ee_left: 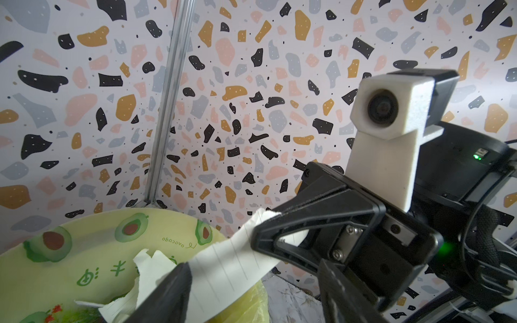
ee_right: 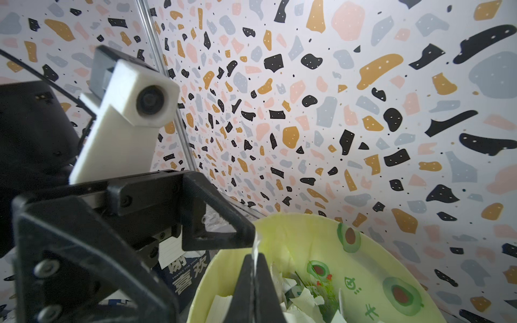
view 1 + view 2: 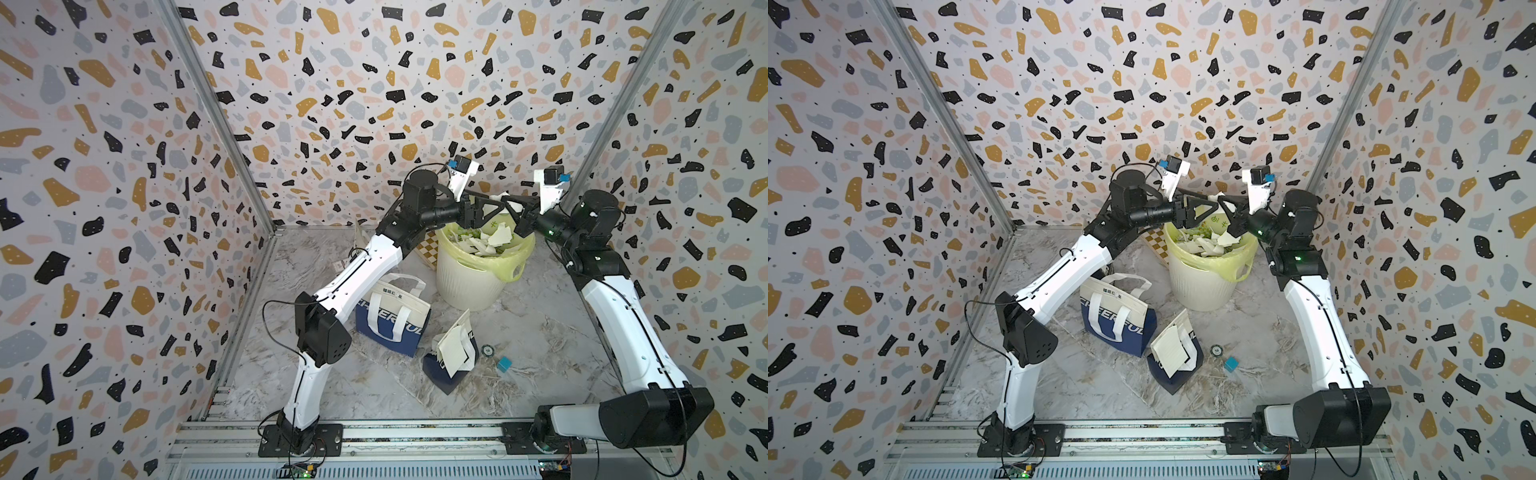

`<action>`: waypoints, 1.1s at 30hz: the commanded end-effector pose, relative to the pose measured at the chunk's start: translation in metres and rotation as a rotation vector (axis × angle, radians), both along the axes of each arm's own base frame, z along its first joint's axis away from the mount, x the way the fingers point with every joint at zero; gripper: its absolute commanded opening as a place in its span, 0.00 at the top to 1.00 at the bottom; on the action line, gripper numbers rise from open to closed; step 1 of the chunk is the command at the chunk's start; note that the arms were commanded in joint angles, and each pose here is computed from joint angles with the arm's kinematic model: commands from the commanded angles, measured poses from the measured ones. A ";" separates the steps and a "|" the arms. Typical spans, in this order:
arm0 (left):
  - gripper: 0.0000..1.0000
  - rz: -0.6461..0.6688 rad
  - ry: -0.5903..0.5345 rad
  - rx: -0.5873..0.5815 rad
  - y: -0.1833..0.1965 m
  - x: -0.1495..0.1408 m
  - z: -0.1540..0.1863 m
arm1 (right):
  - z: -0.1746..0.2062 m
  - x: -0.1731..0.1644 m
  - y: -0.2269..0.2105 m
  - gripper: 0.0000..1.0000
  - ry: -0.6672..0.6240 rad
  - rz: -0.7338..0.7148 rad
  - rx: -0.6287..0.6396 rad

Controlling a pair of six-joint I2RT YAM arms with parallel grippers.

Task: Shred takeout receipts and throw away
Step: Shred the takeout receipt.

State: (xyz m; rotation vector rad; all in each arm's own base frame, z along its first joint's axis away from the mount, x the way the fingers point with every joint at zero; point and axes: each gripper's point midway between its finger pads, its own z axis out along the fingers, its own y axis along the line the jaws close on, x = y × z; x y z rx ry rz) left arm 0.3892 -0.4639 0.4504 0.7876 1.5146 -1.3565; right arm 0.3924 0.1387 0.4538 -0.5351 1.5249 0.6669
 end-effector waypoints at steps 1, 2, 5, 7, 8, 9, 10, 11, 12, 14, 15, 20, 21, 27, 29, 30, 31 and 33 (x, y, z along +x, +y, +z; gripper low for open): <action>0.27 0.033 0.053 -0.056 0.008 0.015 0.007 | 0.022 -0.020 0.004 1.00 -0.075 0.043 0.023; 0.27 0.042 0.076 -0.062 0.010 0.021 0.005 | 0.023 -0.022 0.004 1.00 -0.077 0.046 0.023; 0.21 0.047 0.074 -0.070 0.014 0.024 0.008 | 0.023 -0.025 0.005 1.00 -0.081 0.054 0.022; 0.20 0.027 0.075 -0.075 0.014 0.021 0.009 | 0.021 -0.024 0.003 1.00 -0.075 0.045 0.026; 0.21 0.015 0.074 -0.074 0.013 0.018 0.009 | 0.021 -0.023 0.003 1.00 -0.073 0.040 0.029; 0.23 0.000 0.079 -0.075 0.013 0.016 0.007 | 0.022 -0.024 0.003 1.00 -0.075 0.042 0.031; 0.25 -0.012 0.082 -0.080 0.013 0.013 0.007 | 0.024 -0.024 0.004 1.00 -0.078 0.046 0.036; 0.28 -0.023 0.081 -0.087 0.013 0.011 0.008 | 0.025 -0.024 0.004 1.00 -0.082 0.050 0.040; 0.32 -0.034 0.080 -0.096 0.013 0.009 0.011 | 0.027 -0.024 0.005 1.00 -0.085 0.054 0.044; 0.41 -0.046 0.088 -0.113 0.012 0.008 0.013 | 0.027 -0.023 0.006 1.00 -0.085 0.055 0.048; 0.49 -0.051 0.088 -0.125 0.012 0.007 0.015 | 0.027 -0.023 0.007 1.00 -0.084 0.057 0.048; 0.74 -0.070 0.101 -0.179 0.013 0.005 0.023 | 0.021 -0.022 0.011 1.00 -0.076 0.047 0.042; 0.78 -0.075 0.105 -0.195 0.013 0.005 0.026 | 0.019 -0.021 0.012 1.00 -0.071 0.045 0.035; 1.00 -0.099 0.118 -0.256 0.016 0.000 0.038 | 0.013 -0.019 0.013 1.00 -0.064 0.016 0.016; 1.00 -0.093 0.115 -0.244 0.016 0.000 0.036 | 0.013 -0.020 0.013 1.00 -0.069 0.011 0.006; 1.00 -0.080 0.118 -0.228 0.016 0.002 0.034 | 0.013 -0.020 0.015 1.00 -0.079 0.012 -0.009; 1.00 -0.059 0.123 -0.207 0.015 0.004 0.030 | 0.013 -0.022 0.016 1.00 -0.095 0.012 -0.028; 1.00 0.039 0.152 -0.097 0.014 0.015 0.013 | 0.016 -0.031 0.022 1.00 -0.164 0.028 -0.085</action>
